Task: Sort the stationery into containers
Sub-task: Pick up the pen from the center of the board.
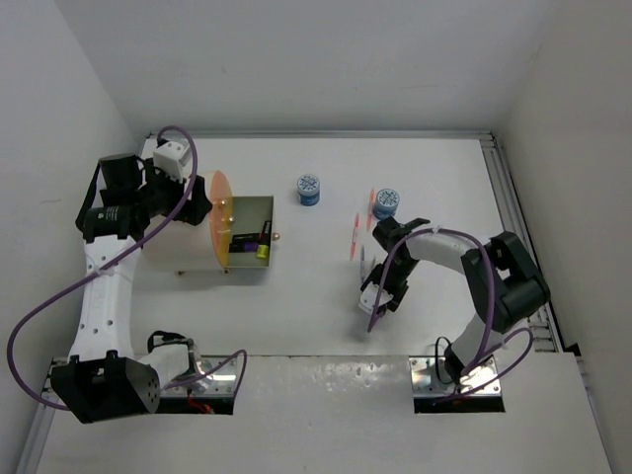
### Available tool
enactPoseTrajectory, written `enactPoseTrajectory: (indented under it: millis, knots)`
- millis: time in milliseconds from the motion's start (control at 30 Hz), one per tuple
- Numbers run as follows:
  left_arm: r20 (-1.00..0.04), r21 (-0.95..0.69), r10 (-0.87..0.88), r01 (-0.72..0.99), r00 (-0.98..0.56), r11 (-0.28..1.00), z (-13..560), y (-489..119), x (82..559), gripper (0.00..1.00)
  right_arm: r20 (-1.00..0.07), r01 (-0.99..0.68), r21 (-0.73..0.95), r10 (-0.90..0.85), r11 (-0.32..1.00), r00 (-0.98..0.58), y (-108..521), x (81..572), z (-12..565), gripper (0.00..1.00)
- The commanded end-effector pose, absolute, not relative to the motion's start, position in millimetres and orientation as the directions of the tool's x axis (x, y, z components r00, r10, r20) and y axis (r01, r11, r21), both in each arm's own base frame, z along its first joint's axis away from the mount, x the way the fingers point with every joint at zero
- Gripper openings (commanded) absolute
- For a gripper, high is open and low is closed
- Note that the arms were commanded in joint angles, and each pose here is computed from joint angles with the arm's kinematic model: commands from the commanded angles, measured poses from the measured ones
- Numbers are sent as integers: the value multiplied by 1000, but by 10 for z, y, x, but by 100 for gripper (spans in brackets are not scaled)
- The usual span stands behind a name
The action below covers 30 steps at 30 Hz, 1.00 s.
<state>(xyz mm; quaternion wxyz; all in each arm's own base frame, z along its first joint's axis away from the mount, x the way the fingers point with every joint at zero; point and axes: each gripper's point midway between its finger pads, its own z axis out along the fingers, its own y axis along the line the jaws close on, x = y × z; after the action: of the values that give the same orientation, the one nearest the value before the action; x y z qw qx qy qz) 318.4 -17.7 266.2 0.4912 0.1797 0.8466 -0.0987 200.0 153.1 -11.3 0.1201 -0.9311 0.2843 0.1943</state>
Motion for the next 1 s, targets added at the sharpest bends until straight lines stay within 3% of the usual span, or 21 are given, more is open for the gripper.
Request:
enactPoseTrajectory:
  millis: [0,167,367,667,833,967]
  knots:
    - [-861,7,197,377,-469,926,2696,-123,3144,84,-349,-316,-229,-225,-921,910,1611,2165,-192,49]
    - [-856,15,203,370,-475,929,2690,-102,3139,84,-345,-323,-203,-241,-925,907,1558,2212,-246,47]
    - [-857,17,205,372,-473,928,2707,-105,3145,83,-321,-339,-150,-279,-929,905,1412,2304,-308,36]
    - [-859,19,203,367,-469,930,2755,-99,3144,83,-291,-292,92,-307,-952,906,963,2038,-341,44]
    - [-858,18,199,360,-473,933,2765,-89,3153,83,-257,-325,181,-363,-928,896,848,1997,-369,28]
    - [-857,24,198,346,-476,938,2771,-64,3159,83,-250,-465,131,-483,-876,839,1059,2102,-266,9]
